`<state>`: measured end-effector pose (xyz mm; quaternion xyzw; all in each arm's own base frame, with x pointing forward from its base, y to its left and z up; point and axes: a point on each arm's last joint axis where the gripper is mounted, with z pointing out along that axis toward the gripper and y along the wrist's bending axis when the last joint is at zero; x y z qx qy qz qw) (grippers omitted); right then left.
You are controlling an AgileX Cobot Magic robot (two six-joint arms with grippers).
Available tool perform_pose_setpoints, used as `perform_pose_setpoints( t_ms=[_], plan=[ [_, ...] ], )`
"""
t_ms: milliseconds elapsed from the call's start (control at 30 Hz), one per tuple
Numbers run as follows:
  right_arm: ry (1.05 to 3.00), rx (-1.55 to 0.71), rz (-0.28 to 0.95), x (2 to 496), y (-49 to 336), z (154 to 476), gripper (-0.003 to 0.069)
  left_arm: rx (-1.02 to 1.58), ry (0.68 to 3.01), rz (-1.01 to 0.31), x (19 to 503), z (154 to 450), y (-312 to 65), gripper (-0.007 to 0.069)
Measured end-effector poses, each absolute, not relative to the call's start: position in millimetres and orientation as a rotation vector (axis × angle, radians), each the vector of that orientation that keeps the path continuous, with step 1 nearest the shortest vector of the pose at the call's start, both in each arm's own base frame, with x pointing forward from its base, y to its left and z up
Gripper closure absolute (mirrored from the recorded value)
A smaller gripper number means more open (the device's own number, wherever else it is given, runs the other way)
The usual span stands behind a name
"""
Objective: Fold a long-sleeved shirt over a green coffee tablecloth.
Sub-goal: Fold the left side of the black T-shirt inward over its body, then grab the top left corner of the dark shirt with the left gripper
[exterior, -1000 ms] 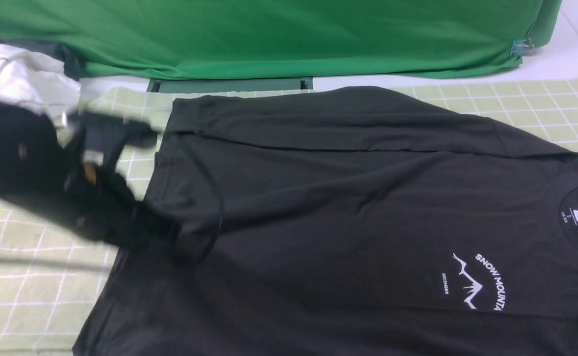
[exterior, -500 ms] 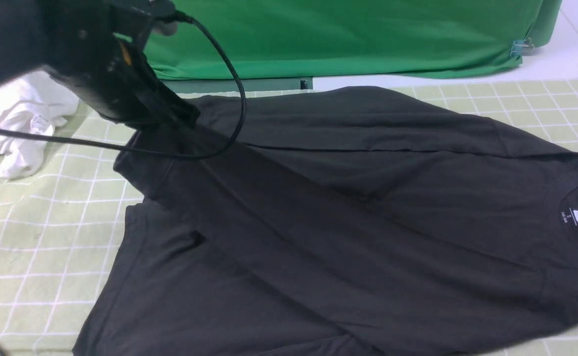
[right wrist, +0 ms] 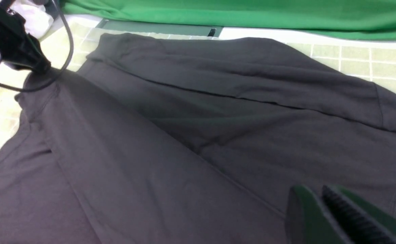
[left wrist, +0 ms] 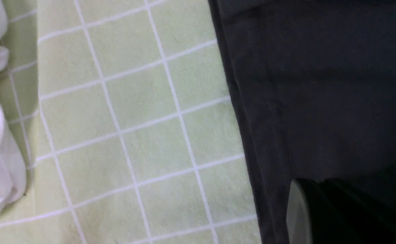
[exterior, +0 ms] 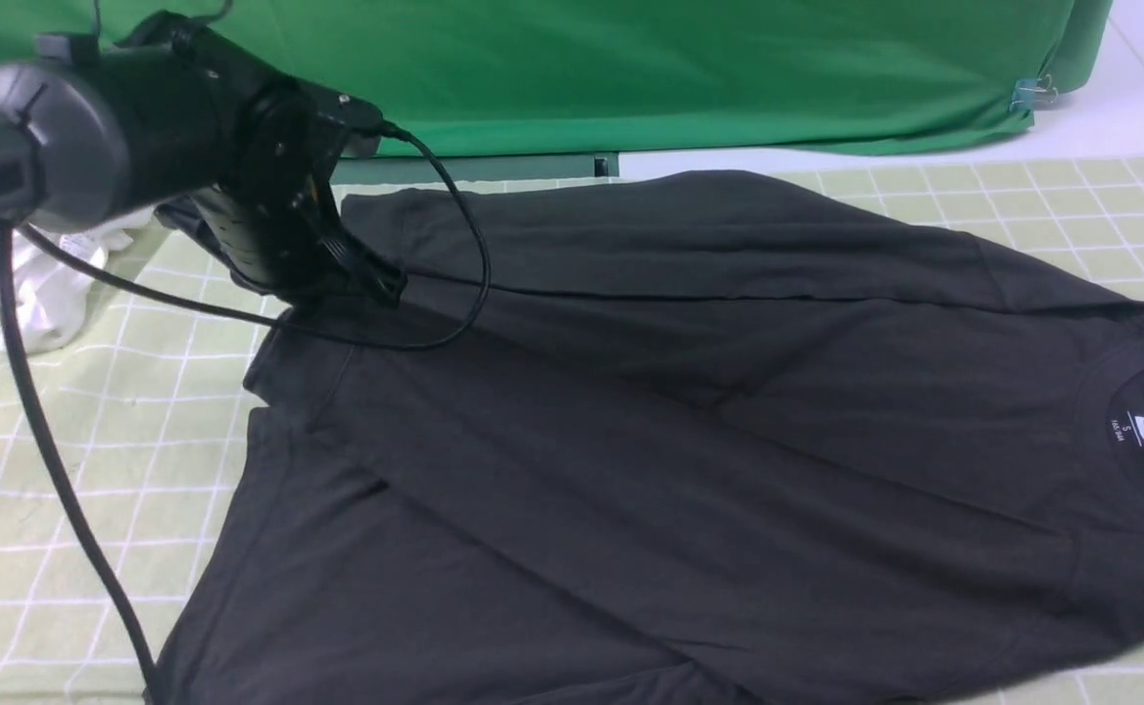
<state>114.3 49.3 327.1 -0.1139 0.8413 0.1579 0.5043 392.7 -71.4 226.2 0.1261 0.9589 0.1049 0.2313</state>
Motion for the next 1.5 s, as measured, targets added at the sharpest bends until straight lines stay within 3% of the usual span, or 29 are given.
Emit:
perform_pose_setpoints(
  t_ms=[500,633,833,967,1067,1200,1500],
  plan=[
    [2.025,-0.274,0.382,114.6,49.3,327.6,0.0587,0.379,2.563,0.273,403.4,227.2,-74.7,0.0574],
    [2.025,-0.274,0.382,114.6,49.3,327.6,0.0583,0.385,2.555,0.276,404.0,227.6,-74.7,0.0468],
    [2.035,-0.267,0.386,114.2,49.3,326.9,0.0577,0.251,2.598,0.267,403.6,232.7,-71.6,0.0229],
    [2.047,-0.264,0.389,113.7,49.3,326.0,0.0573,0.079,2.579,0.182,412.8,250.1,-64.8,0.0172],
    [2.05,-0.263,0.39,113.6,49.3,325.8,0.0568,-0.025,2.53,0.06,430.5,263.5,-58.3,0.0167],
    [2.05,-0.263,0.39,113.6,49.3,325.8,0.0565,-0.104,2.516,-0.038,452.4,259.3,-53.8,0.0174],
    [2.054,-0.264,0.39,113.4,49.2,325.5,0.0554,-0.181,2.631,-0.055,492.4,197.7,-43.6,0.0183]
  ],
)
